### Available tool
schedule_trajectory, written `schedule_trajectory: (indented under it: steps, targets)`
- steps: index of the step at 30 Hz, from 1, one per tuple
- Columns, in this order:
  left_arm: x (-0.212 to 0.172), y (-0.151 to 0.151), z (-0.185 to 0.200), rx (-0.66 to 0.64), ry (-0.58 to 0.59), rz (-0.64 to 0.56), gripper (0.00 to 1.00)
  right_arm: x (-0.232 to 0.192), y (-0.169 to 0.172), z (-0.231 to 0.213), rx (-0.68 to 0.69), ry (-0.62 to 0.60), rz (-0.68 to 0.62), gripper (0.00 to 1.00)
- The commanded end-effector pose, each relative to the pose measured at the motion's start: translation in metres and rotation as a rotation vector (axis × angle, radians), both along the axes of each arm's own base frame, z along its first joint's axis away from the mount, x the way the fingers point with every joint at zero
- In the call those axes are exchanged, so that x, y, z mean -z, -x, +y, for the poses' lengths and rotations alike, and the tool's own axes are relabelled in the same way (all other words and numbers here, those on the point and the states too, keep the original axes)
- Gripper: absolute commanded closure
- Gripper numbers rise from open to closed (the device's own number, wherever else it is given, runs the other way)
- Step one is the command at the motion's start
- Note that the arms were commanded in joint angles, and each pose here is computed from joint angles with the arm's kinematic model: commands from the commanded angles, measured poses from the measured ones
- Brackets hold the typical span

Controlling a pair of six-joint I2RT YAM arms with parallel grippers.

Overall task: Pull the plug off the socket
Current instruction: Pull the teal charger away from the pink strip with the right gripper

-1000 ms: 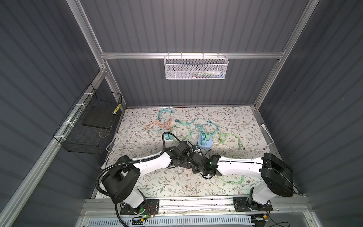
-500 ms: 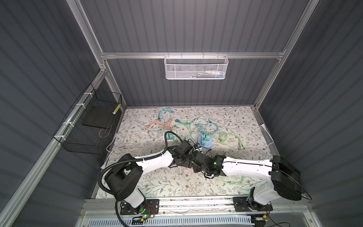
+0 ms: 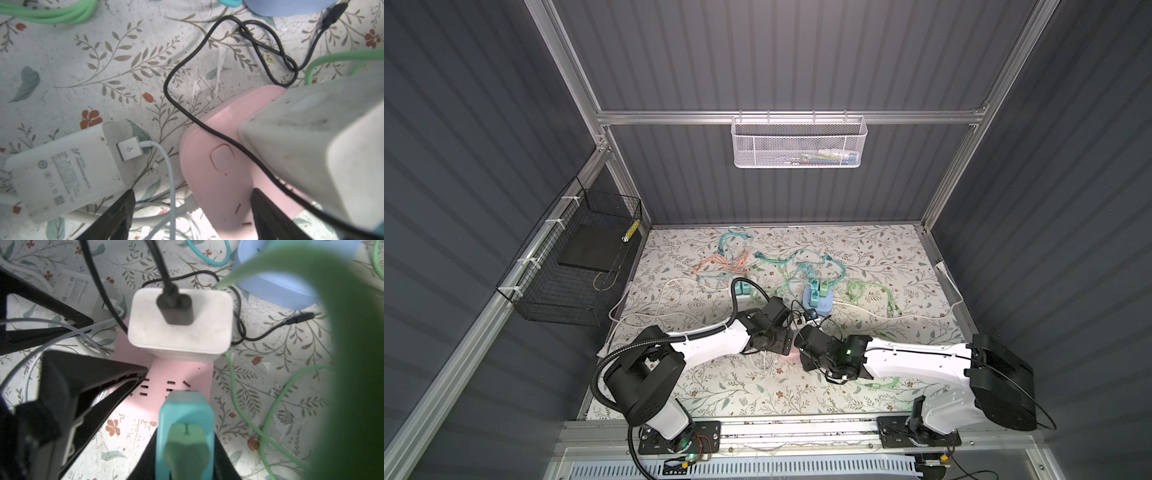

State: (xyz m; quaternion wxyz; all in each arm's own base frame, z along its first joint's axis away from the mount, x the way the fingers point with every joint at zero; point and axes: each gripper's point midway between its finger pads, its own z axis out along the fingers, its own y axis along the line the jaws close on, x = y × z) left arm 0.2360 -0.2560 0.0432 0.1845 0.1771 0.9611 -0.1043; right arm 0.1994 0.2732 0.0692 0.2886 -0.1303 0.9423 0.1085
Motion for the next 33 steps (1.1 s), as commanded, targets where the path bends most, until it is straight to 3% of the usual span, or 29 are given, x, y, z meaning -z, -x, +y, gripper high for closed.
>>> schedule_trajectory:
  steps: [1,14,21,26,30,33]
  targets:
    - [0.03,0.02,0.047,-0.022,-0.207,0.07,0.12,0.002,0.002,-0.012,0.039,-0.019,0.0,1.0]
    - [0.02,0.013,0.042,-0.036,-0.16,0.018,0.12,0.013,0.008,-0.06,0.135,-0.159,0.074,0.95]
    - [0.018,0.011,0.038,-0.034,-0.141,0.011,0.11,0.018,0.015,-0.068,0.153,-0.285,0.12,0.89]
    - [0.016,0.009,0.035,-0.032,-0.13,0.005,0.11,0.024,0.017,-0.072,0.168,-0.299,0.155,0.88]
    - [0.015,0.009,0.033,-0.027,-0.123,0.004,0.12,0.024,0.016,-0.074,0.179,-0.311,0.17,0.83]
    - [0.014,0.009,0.032,-0.023,-0.115,0.001,0.12,0.028,0.017,-0.079,0.203,-0.303,0.182,0.71]
